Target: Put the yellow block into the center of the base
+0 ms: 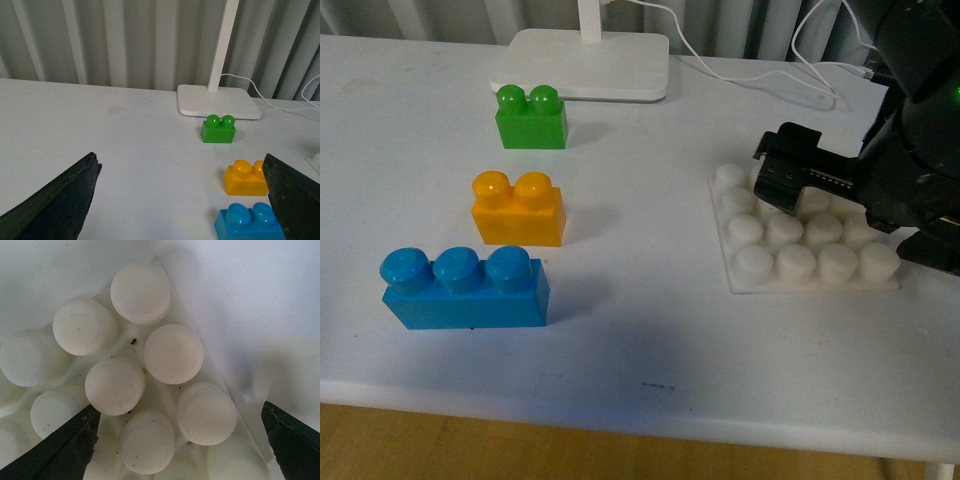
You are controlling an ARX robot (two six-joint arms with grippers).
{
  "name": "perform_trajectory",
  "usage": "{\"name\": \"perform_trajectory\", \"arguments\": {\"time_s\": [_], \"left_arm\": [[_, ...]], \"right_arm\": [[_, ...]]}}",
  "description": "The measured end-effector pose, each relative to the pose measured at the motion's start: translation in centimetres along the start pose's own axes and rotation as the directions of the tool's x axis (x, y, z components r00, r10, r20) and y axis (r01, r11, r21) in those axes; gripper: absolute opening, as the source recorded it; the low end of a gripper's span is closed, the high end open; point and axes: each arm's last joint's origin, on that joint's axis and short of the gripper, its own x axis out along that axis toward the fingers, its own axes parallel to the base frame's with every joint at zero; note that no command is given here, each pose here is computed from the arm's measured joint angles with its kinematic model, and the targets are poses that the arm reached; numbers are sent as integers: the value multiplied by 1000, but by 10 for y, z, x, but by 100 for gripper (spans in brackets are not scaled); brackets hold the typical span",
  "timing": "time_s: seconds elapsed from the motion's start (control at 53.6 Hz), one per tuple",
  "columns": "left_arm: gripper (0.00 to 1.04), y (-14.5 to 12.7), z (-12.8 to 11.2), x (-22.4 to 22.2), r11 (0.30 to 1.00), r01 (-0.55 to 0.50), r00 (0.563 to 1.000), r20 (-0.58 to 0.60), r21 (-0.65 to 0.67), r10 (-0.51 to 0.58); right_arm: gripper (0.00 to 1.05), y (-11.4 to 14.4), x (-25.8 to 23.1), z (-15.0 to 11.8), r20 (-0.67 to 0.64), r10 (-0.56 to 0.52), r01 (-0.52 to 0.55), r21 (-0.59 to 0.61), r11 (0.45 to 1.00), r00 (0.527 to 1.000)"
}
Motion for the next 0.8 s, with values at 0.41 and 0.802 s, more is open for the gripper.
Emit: {"name": "perform_trajectory", "arguments": {"time_s": [0.41, 0.802], "left_arm": [[98, 0, 0, 0, 1000, 0, 1000, 0, 0, 0], [98, 0, 0, 0, 1000, 0, 1000, 0, 0, 0]], "right_arm": [[95, 28, -3, -8, -8, -17, 18, 58, 998, 1000], [95, 40, -1, -1, -5, -20, 21, 81, 996, 1000]]}}
